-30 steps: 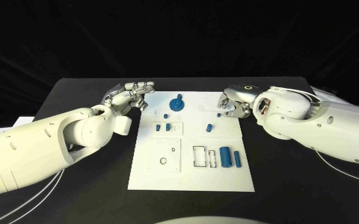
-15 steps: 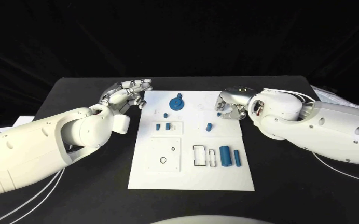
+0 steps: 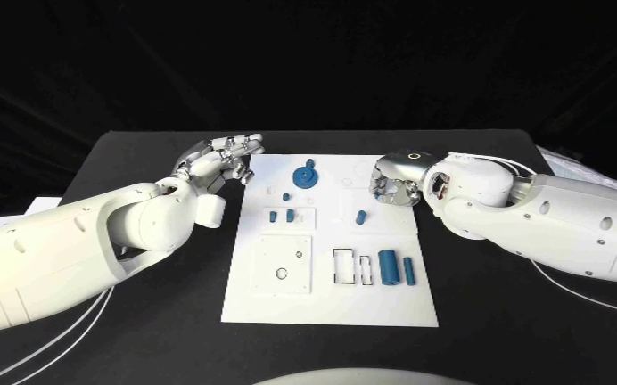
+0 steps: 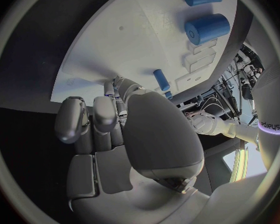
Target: Assemble the parts on the task board
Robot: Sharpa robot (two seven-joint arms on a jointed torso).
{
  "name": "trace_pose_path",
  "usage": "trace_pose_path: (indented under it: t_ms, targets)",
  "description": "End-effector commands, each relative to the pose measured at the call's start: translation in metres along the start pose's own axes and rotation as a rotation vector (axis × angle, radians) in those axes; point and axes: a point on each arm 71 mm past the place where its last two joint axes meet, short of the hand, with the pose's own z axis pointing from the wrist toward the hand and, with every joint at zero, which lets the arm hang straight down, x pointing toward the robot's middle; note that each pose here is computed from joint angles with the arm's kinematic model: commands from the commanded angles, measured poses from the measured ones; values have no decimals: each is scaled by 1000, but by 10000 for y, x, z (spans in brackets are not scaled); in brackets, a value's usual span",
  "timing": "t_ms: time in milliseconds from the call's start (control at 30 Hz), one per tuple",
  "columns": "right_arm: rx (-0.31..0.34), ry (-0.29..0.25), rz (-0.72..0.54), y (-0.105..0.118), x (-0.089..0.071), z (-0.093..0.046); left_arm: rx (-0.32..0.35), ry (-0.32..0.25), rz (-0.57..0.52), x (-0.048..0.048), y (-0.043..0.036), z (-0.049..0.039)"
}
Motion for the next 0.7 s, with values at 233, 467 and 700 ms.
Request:
trace_pose_path:
  t_ms: [233, 467, 700]
  targets:
    - [2, 48, -19, -8, 59, 17, 5, 21, -10, 34, -4, -5]
    - [3, 50, -17, 12, 85, 36, 3, 21, -9, 33, -3, -5]
    - [-10, -40, 15, 39, 31, 31, 4, 21, -4, 34, -3, -6]
